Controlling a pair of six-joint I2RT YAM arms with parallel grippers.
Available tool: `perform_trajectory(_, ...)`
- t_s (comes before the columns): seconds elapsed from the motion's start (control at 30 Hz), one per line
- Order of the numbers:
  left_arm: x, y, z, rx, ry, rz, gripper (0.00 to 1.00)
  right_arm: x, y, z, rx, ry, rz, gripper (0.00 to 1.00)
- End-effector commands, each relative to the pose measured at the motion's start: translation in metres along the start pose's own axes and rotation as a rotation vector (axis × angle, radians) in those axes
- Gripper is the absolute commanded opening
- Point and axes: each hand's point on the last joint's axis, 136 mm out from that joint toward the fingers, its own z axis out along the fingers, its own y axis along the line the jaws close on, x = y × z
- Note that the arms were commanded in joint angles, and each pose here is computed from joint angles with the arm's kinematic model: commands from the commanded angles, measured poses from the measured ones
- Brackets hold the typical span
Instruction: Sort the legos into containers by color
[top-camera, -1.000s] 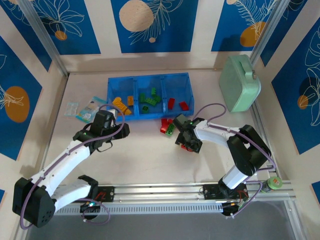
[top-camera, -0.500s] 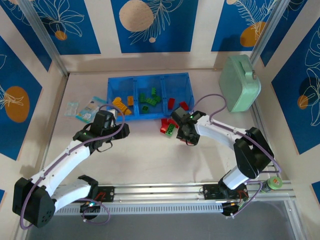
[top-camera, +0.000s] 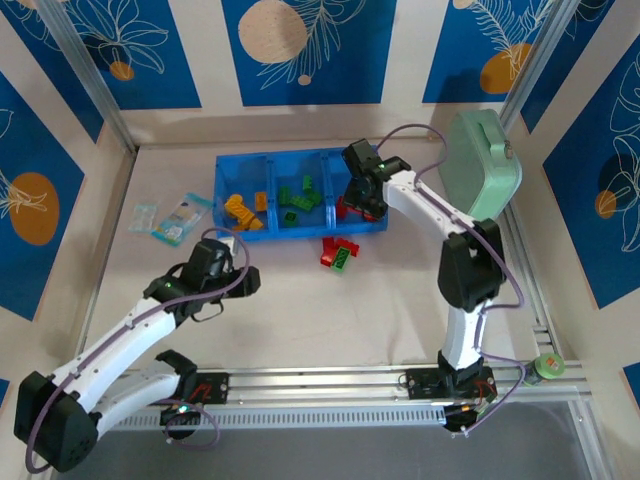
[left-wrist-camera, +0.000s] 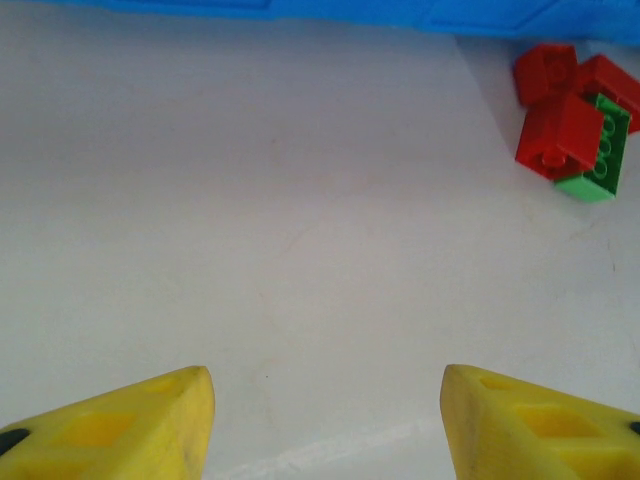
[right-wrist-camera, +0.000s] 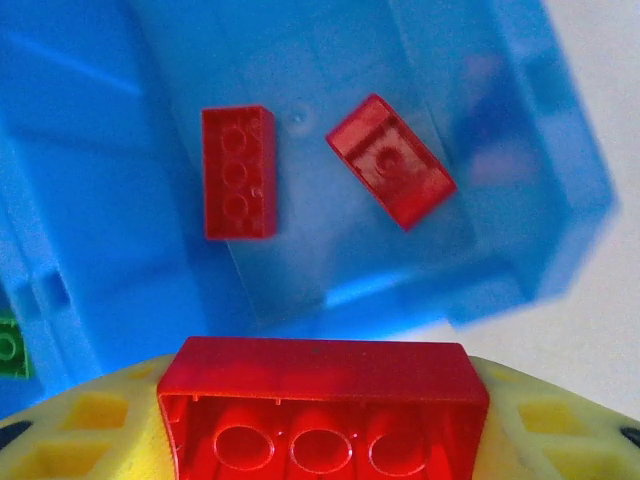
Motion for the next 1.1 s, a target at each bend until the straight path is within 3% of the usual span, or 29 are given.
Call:
perform_trajectory(0.0,0.011,0.003,0.001,-0.024,0.022,0.004,0.62,-0.011,0.007,0.006,0.017,0.034,-0.045,0.41)
perform_trajectory(0.1,0.013,-0.008,0.002,0.018,0.020,0.013,0.62,-0.023,0.016,0.017,0.028,0.042,-0.055,0.46)
perform_trajectory(0.2,0.012,-0.020,0.003,0.053,0.010,0.035,0.62,-0.031,0.029,0.015,-0.001,0.040,-0.082,0.82)
perform_trajectory(0.27,0.011,-0.028,0.005,0.074,0.011,0.053,0.62,-0.033,0.035,0.007,-0.014,0.013,-0.095,0.89)
perform_trajectory(0.7,-0.007,-0.102,0.037,0.186,0.058,0.178,0.65,0.012,0.000,-0.059,-0.067,-0.114,-0.076,0.90)
perform_trajectory(1.07,-0.016,-0.148,0.101,0.178,0.171,0.262,0.66,0.076,-0.082,-0.061,-0.033,-0.093,-0.033,0.90)
